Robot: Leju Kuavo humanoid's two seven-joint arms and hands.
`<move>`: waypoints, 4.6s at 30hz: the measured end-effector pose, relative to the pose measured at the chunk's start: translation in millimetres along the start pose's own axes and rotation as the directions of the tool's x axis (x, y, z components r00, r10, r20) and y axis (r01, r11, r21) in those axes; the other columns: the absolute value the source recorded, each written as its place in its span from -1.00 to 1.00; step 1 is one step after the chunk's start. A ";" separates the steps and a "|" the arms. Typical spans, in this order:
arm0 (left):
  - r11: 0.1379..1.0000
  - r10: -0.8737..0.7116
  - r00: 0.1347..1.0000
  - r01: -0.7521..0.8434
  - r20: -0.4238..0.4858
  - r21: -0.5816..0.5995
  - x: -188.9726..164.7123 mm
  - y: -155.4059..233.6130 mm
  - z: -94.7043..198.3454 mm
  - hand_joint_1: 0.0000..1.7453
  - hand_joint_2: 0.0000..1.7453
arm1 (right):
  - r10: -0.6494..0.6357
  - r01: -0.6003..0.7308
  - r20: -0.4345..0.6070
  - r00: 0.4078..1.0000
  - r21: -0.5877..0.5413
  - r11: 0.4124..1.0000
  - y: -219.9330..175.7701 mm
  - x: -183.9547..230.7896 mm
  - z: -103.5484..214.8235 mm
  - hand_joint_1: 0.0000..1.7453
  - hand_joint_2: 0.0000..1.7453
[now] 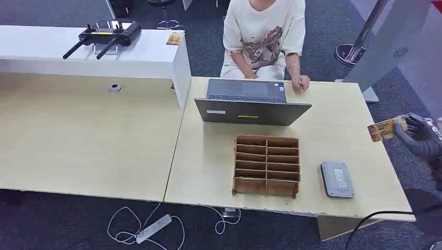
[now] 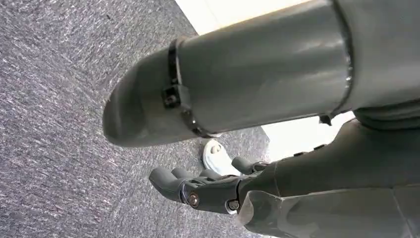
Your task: Pass the card to the sensor for recognition and then transmit it.
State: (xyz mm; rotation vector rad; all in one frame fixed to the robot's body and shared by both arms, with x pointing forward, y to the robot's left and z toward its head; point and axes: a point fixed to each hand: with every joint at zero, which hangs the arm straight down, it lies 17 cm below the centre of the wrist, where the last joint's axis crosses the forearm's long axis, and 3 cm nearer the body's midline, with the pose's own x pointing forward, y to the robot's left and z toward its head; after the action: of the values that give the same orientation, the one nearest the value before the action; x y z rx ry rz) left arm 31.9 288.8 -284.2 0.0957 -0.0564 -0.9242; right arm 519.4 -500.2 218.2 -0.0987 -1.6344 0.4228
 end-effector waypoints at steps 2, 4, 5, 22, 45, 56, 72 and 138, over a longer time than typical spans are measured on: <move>1.000 0.002 1.000 -0.002 0.000 0.001 -0.1 0.5 0.0 -1.00 -1.00 | -0.001 0.001 -0.008 1.000 0.003 1.000 0.3 -1.9 -1.0 1.00 1.00; 1.000 0.005 1.000 -0.005 -0.001 0.002 -0.2 0.6 -0.1 -1.00 -1.00 | -0.001 0.001 -0.020 1.000 0.005 1.000 0.7 -5.0 -1.1 1.00 1.00; 1.000 0.006 1.000 -0.006 -0.001 0.001 -0.3 0.5 -0.1 -1.00 -1.00 | 0.000 0.001 -0.028 1.000 0.008 1.000 1.6 -7.2 -1.2 1.00 1.00; 1.000 0.013 1.000 -0.013 -0.003 0.002 -0.5 0.6 -0.1 -1.00 -1.00 | 0.006 0.001 -0.139 0.990 0.048 0.999 14.8 -34.3 -2.2 1.00 1.00; 1.000 -0.023 1.000 0.023 -0.002 0.000 1.3 -1.9 0.2 -1.00 -1.00 | 0.049 -0.026 -0.236 0.971 0.103 0.994 45.5 -86.1 23.3 1.00 1.00; 0.999 -0.040 0.999 0.040 0.000 0.001 1.2 -1.9 0.1 -1.00 -1.00 | 0.056 -0.024 -0.246 0.968 0.130 0.991 52.0 -89.6 25.6 1.00 1.00; 0.998 -0.068 0.998 0.068 0.005 0.001 3.8 -4.0 0.3 -1.00 -1.00 | 0.090 -0.047 -0.253 0.963 0.171 0.984 61.1 -93.2 25.9 1.00 1.00; 0.991 -0.135 0.991 0.135 0.005 -0.012 4.7 -8.7 1.0 -1.00 -1.00 | 0.115 -0.033 -0.317 0.941 0.252 0.967 123.7 -133.2 32.9 1.00 1.00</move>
State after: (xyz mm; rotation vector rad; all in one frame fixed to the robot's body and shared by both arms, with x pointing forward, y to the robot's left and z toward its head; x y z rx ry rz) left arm 27.7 279.8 -284.1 0.0865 -0.0485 -1.0599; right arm 479.9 -434.1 50.2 -0.0440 -1.2411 0.6276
